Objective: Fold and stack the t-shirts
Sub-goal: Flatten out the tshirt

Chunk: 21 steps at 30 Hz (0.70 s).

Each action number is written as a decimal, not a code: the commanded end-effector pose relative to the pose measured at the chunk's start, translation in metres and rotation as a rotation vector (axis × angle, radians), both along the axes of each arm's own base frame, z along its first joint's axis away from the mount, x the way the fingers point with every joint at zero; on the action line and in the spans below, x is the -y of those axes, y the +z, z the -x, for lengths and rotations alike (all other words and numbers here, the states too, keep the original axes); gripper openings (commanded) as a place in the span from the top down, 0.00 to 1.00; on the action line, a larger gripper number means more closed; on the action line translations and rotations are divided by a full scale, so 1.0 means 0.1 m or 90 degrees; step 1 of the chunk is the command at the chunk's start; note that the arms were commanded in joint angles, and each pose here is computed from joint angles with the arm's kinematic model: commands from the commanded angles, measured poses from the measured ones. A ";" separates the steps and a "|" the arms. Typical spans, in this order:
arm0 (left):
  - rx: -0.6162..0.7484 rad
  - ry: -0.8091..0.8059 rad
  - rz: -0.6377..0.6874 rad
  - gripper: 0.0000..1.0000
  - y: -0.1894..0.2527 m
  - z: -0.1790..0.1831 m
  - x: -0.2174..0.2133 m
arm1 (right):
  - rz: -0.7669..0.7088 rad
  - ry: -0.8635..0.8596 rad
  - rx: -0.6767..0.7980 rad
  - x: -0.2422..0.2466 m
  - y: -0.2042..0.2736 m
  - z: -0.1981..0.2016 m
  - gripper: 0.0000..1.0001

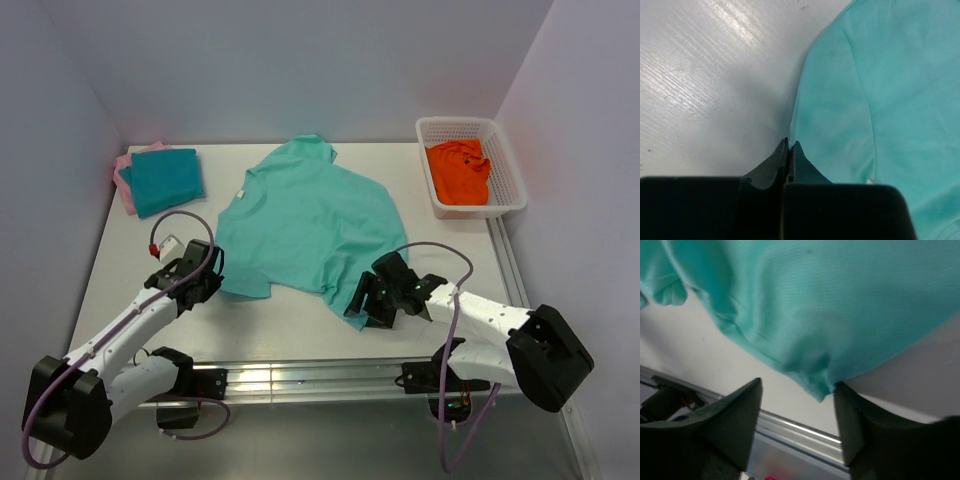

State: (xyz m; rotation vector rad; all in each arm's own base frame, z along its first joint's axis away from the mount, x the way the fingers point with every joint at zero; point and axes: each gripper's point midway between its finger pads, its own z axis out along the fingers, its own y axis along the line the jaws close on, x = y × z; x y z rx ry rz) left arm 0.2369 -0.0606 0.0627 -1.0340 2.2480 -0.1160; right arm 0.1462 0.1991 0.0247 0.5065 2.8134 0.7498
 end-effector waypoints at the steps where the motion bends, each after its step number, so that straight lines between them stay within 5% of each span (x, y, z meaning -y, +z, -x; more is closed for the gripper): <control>1: 0.026 0.001 -0.018 1.00 0.16 -0.03 -0.06 | 0.070 -0.010 -0.017 0.17 -0.21 0.09 0.38; 7: 0.035 0.001 -0.011 1.00 0.15 -0.02 -0.07 | 0.093 -0.001 -0.036 0.24 -0.28 0.16 0.95; 13: 0.047 -0.006 -0.027 1.00 0.41 -0.08 -0.10 | 0.128 0.006 0.024 0.31 0.07 -0.01 1.00; 21: 0.218 -0.032 -0.037 1.00 2.02 -0.19 -0.17 | 0.101 -0.057 0.260 0.47 1.92 -0.49 1.00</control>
